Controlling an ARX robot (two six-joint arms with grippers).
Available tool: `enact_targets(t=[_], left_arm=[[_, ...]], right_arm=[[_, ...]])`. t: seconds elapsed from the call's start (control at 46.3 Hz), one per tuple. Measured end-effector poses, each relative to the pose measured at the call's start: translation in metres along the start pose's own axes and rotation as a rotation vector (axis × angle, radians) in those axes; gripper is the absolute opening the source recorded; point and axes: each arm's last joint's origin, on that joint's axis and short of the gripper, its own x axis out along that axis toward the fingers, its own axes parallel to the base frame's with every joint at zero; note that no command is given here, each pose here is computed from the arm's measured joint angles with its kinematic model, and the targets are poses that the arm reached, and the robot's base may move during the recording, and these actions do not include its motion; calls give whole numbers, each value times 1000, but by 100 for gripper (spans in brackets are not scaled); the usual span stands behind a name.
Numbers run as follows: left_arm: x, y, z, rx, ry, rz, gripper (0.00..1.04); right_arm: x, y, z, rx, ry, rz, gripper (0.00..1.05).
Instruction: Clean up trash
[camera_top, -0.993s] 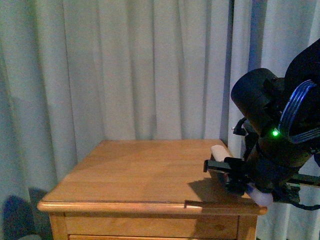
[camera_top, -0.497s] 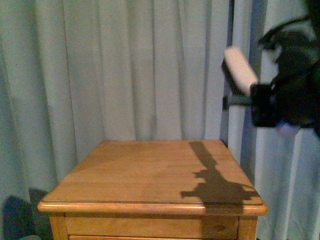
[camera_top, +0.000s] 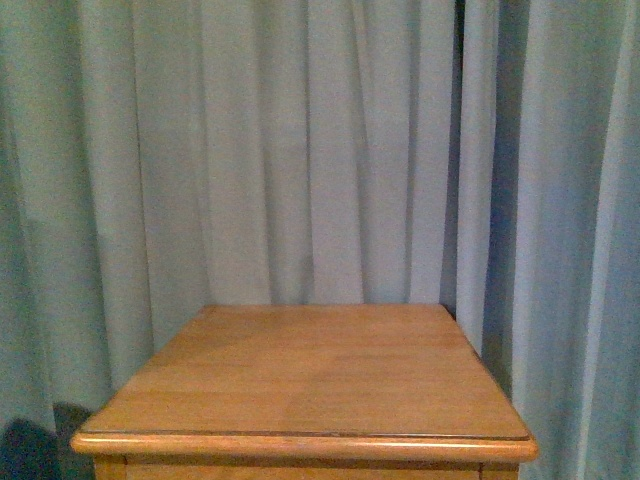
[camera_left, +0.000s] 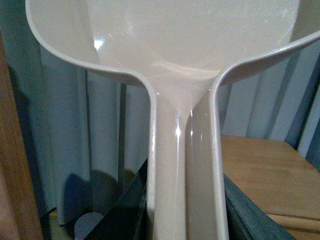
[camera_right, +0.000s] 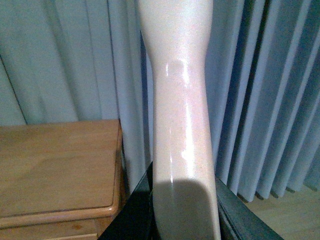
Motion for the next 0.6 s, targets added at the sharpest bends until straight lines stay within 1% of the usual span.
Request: enact_targets(t=[0.065,0.432,0.605], left_arm=[[0,0,0,0,0,0,27],[0,0,0,0,1,-9,27],[0,0,-2,-2,5,8,27]], right_arm=[[-9,-5,-1,16,-24,-18,19],[-11,-6,0,23,-34,-30,19],[-8,-3,-4,3,-11,-3,19]])
